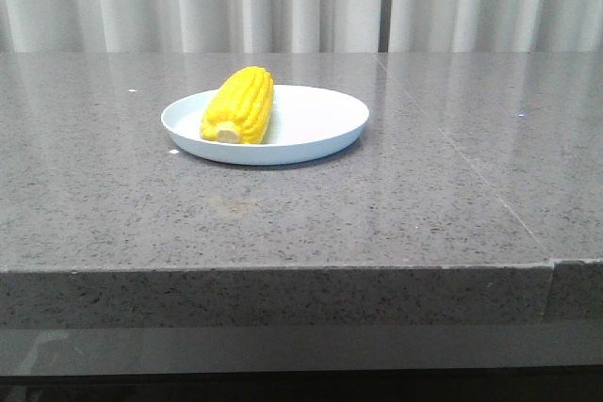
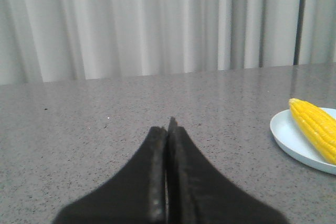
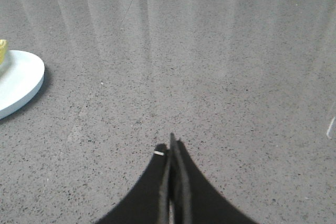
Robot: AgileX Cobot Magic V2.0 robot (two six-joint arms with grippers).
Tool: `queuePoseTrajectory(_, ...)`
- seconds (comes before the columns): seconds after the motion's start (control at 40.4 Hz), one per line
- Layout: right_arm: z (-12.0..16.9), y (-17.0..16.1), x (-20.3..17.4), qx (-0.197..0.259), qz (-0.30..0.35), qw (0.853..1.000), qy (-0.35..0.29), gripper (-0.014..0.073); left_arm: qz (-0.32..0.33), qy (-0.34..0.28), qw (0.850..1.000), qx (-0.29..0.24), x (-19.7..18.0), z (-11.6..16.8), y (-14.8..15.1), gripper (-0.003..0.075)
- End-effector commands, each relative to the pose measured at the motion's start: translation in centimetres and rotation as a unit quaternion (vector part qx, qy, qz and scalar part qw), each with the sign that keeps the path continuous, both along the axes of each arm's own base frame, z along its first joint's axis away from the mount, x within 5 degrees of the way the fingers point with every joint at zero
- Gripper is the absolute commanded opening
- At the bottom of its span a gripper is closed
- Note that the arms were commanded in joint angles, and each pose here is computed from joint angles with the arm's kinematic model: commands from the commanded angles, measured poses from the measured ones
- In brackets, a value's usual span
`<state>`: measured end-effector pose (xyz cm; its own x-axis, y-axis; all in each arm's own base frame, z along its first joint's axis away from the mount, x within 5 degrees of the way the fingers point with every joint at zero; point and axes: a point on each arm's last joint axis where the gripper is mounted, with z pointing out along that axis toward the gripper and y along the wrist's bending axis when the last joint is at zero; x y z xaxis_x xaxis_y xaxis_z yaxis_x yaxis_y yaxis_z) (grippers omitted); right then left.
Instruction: Place corn on plate with both arms
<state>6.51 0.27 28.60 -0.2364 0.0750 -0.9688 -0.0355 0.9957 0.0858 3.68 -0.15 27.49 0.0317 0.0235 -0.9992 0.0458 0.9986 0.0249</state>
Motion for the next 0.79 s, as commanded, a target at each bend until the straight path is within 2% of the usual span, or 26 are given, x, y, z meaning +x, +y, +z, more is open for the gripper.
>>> queuePoseTrajectory(0.0, 1.6, 0.0, 0.1, -0.012, 0.0, 0.999, -0.051, -0.0122, 0.01, -0.051, 0.999, -0.012, -0.4, 0.3, 0.1, -0.002)
queuePoseTrajectory(0.223, 1.5, 0.0, 0.1, -0.012, -0.001, 0.999, -0.05, -0.0122, 0.013, -0.011, 1.0, -0.011, 0.7, -2.8, 0.1, -0.002)
queuePoseTrajectory(0.47, 1.5, 0.0, 0.1, -0.012, -0.001, 0.999, -0.05, -0.0122, 0.014, -0.045, 0.999, -0.013, 1.7, -6.0, 0.1, -0.002)
queuePoseTrajectory(0.768, 1.5, 0.0, 0.1, -0.012, -0.001, 0.999, -0.05, -0.0122, 0.015, -0.052, 0.998, -0.013, 1.7, -6.0, 0.1, -0.002)
